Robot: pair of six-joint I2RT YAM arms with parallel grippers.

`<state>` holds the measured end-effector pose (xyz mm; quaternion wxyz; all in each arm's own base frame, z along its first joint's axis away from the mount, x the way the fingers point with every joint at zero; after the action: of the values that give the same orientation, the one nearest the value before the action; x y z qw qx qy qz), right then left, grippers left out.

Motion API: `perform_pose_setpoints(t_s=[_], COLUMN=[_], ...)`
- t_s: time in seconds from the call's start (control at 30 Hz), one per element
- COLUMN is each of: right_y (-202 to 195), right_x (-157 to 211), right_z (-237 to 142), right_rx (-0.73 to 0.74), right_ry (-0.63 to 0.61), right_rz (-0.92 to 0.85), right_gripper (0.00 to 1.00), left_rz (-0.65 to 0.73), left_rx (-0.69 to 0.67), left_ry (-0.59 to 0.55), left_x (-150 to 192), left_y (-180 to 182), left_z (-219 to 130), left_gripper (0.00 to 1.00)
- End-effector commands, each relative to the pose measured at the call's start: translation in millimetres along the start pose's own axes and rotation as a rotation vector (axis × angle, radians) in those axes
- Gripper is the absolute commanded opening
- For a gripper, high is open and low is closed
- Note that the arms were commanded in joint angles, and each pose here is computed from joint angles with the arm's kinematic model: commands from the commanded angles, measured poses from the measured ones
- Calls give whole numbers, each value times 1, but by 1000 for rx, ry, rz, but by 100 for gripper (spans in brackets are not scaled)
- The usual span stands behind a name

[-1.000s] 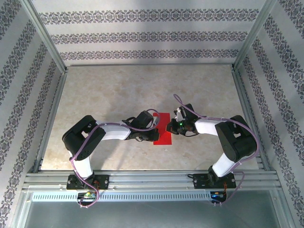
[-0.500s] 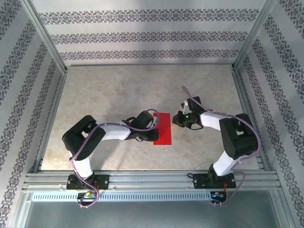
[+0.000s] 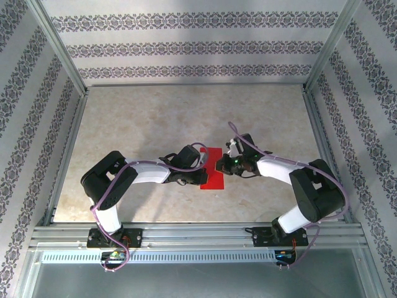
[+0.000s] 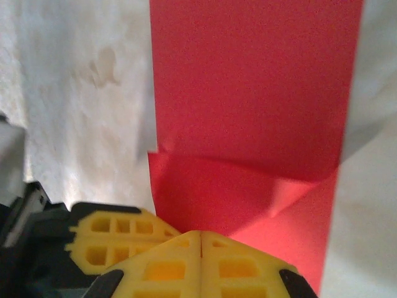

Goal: Fold a paper plane with a square sheet of paper (fold left side to right side)
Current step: Fold the triangle a second time at the center of the table.

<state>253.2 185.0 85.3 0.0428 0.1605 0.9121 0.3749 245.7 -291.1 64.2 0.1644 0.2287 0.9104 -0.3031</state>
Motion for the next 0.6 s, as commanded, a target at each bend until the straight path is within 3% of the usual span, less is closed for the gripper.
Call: perform_pose_setpoints(t_s=[0.0,0.57], right_y=[1,-20], right_x=[4,-1], right_z=[12,33], right_rx=[-6,88], right_ry=[-12,1], right_rz=[25,17], right_gripper=[0,0], left_rz=[-47,-58], left_rx=[-84,-124], left_ry=[116,145], left_x=[32,37], left_y=[18,23], left_z=[1,0], left_gripper=[0,0])
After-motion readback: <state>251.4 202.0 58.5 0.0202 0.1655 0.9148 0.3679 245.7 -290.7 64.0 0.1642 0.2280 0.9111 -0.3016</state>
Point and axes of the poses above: each hand's point on the last joint's axis, 136 mm out from that joint toward the fingers, its own z axis out along the fingers, its own y axis along the line the jaws close on, x = y × z, the point moved 6 cm from there along -z, back along the fingers, and after that the axes turned 14 degrees about z, right-handed, at the moved point
